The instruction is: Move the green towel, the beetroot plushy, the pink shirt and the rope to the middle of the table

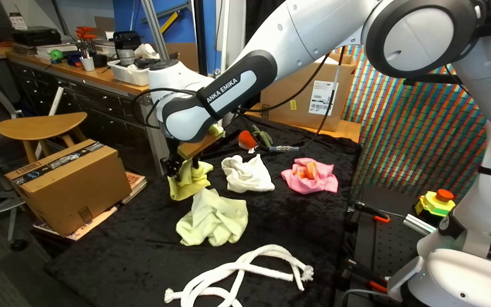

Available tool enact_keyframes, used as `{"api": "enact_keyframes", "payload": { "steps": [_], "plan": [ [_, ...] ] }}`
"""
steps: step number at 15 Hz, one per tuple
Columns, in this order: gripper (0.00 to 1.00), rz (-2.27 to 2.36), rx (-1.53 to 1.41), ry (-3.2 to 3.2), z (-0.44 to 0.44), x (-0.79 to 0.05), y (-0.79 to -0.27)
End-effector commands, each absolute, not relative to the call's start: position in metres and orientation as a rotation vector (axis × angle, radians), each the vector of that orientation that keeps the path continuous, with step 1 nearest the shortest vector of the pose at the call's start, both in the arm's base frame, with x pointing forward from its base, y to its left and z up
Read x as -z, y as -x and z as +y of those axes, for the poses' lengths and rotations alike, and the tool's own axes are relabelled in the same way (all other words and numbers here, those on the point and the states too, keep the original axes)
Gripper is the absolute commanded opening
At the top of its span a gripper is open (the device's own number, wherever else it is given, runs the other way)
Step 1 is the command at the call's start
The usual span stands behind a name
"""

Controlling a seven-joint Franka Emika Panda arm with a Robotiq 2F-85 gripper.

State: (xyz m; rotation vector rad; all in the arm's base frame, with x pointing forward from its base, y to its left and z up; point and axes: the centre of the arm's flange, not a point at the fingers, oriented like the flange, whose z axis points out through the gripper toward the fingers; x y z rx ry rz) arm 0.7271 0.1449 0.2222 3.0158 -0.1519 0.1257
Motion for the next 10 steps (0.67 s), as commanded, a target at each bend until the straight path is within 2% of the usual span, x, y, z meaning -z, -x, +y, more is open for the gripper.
{"api": "enact_keyframes", "payload": {
  "steps": [1, 6, 9, 10],
  "plan": [
    [0.49, -0.171, -0.159, -2.999, 0.146, -0.227, -0.741],
    [0.11, -0.183, -0.167, -2.997, 0.141, -0.234, -0.742],
    [0.02, -0.182, -0.17, -2.998, 0.138, -0.24, -0.74],
    [0.03, -0.177, -0.159, -3.002, 0.137, -0.244, -0.737]
  ]
}}
